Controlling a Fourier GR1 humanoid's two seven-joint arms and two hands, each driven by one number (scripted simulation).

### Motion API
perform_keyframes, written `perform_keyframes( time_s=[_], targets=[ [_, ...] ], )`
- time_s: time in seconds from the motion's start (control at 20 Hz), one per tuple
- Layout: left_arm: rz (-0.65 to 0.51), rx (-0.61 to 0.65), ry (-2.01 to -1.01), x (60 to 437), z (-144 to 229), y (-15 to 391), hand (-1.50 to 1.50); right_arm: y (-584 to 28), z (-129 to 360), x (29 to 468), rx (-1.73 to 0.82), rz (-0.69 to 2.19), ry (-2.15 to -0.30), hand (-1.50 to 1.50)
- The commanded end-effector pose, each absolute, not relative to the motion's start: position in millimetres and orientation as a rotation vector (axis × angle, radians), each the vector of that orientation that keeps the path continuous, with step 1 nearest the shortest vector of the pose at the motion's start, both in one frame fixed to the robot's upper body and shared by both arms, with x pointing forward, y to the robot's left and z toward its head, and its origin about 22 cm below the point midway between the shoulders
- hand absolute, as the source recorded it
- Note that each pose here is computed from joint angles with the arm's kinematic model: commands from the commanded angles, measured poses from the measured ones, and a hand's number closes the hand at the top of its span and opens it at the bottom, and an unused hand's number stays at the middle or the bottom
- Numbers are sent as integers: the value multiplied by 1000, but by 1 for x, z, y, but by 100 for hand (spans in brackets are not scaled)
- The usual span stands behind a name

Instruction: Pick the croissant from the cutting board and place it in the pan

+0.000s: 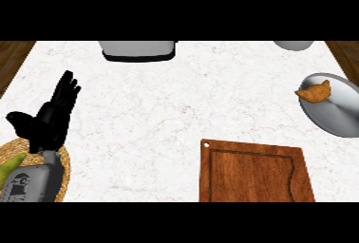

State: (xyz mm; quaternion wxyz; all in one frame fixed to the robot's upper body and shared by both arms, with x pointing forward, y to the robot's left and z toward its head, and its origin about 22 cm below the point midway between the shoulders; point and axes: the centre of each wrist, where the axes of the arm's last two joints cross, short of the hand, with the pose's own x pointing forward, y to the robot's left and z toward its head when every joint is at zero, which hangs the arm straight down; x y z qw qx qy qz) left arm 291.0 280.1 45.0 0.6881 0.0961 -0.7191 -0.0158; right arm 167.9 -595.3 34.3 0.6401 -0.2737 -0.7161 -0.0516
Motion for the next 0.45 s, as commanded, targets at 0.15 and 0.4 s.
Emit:
perform_keyframes(
  time_s=[0.15, 0.4],
  targets=[
    [-31, 229, -1592, 291, 52, 290, 0, -595, 17, 127, -503, -88, -1687, -150],
    [-31, 247, -1619, 298, 56, 286, 0, -590, 34, 125, -588, -27, -1673, -150]
  ],
)
